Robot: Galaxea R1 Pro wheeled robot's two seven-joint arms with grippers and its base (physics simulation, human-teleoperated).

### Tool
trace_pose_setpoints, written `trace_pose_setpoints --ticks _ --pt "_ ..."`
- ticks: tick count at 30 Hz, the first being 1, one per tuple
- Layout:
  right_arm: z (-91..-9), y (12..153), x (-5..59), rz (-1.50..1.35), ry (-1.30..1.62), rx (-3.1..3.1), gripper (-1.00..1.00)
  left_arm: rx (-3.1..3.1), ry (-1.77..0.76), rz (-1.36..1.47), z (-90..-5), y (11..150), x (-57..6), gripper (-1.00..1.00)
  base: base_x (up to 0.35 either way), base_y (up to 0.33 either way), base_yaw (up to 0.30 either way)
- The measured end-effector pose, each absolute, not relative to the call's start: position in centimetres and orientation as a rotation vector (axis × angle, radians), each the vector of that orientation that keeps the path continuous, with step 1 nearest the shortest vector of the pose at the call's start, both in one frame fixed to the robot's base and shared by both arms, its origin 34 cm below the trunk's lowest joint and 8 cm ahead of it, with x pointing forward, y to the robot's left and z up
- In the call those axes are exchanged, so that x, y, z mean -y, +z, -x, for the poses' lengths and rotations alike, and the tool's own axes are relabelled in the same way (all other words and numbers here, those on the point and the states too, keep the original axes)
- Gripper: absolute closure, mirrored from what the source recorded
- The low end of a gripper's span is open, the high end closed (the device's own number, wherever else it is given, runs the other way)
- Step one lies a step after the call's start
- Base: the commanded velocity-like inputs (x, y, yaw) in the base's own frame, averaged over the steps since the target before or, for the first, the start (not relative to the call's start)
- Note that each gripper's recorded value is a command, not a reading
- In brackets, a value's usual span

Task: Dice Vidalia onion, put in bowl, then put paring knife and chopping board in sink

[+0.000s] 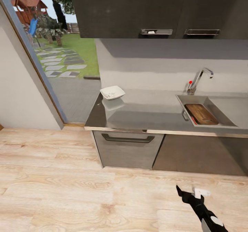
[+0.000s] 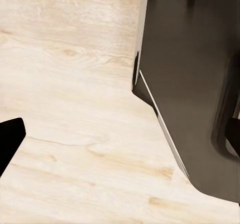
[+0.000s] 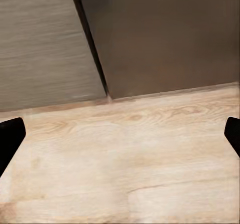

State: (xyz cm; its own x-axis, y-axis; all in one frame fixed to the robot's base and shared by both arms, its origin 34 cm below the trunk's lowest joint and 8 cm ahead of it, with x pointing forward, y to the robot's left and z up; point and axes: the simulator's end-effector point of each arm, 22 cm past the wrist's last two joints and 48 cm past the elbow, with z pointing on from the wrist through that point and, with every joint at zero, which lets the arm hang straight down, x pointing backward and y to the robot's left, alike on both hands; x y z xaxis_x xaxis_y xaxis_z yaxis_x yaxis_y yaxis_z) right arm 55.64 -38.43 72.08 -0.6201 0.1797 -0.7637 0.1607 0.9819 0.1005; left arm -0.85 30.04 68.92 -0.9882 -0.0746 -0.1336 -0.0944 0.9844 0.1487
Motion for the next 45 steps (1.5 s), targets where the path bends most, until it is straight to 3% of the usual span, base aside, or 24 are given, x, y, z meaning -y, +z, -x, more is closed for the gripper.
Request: trace_pose_setpoints --ticks 18,38,45 --pt "-43.7 65.7 35.5 -0.133 0.095 -2.471 -1.00 -3.000 0.238 0.130 0.8 68.9 -30.2 -1.00 0.000 0.000 0.000" --pt "-12.2 63.6 33.3 -0.015 0.153 -2.925 -1.00 -3.032 0.246 0.132 2.2 69.0 -30.2 -1.00 0.000 0.000 0.000" --pt "-7.5 64.4 32.6 -0.026 0.170 -2.988 -1.00 -3.043 0.243 0.131 2.7 69.1 -30.2 -1.00 0.000 0.000 0.000"
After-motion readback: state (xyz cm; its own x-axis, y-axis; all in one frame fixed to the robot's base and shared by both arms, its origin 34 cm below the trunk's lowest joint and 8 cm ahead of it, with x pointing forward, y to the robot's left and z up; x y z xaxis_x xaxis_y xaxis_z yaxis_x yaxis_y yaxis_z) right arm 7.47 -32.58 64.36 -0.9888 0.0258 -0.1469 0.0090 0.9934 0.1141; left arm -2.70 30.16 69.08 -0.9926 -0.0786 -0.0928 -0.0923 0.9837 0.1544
